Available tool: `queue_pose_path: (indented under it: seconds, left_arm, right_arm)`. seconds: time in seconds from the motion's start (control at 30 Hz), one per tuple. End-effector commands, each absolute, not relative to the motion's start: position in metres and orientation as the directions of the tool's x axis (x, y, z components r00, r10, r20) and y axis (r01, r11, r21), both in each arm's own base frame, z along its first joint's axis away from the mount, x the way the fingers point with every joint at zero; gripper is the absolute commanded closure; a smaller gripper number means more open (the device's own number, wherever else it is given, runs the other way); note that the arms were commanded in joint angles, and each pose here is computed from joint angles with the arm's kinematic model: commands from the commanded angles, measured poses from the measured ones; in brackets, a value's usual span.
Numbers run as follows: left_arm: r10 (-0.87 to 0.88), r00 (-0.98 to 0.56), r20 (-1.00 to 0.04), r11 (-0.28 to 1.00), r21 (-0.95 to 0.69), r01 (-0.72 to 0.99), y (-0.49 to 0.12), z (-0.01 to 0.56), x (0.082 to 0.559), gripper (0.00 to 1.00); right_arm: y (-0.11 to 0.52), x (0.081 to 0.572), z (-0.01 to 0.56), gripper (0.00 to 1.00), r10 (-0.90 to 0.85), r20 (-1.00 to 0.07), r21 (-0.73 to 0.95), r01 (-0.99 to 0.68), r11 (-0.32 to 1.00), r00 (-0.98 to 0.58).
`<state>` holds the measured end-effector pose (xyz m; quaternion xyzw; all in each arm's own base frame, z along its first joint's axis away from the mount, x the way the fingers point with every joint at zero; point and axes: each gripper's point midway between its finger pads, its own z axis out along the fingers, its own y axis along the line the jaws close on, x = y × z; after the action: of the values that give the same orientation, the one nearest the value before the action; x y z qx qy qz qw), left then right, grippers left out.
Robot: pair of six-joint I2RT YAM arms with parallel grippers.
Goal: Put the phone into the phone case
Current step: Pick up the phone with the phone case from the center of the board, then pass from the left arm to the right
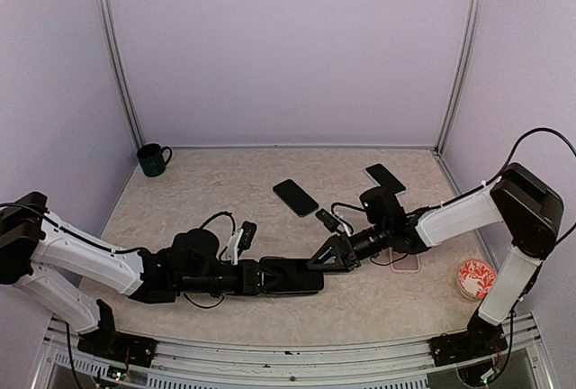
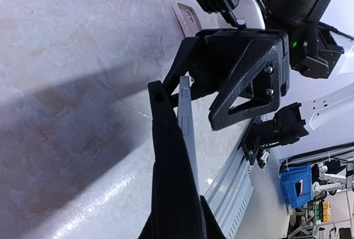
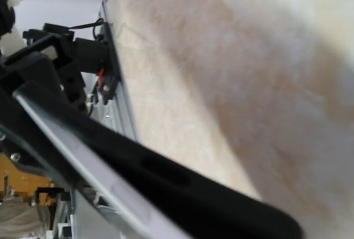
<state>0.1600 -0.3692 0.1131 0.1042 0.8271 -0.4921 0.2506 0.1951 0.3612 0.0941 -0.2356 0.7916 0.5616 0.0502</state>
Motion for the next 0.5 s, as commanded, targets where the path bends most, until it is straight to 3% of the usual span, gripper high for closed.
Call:
queue_pose_path:
  seconds: [0.0,0.27,0.47]
  left_arm:
    - [-0.072,-0.794,-0.604,0.491,-0.714,0.498,-0.371,0.143,0.165,1.00]
    - [-0.045,-0.706,-0.707,0.419,-0.654,0.629,-0.372,0.183,0.151,1.00]
    - [-0.028,-0.623,-0.782,0.335,-0.595,0.731,-0.373,0.212,0.132,1.00]
  right_arm:
    - [0.343,0.203,0.112,0.38,-0.313,-0.409,0.826,-0.493,0.272,-0.857]
    - [0.327,0.199,0.142,0.28,-0.317,-0.537,0.756,-0.613,0.232,-0.782]
    - [0.324,0.184,0.155,0.26,-0.339,-0.597,0.734,-0.665,0.134,-0.727]
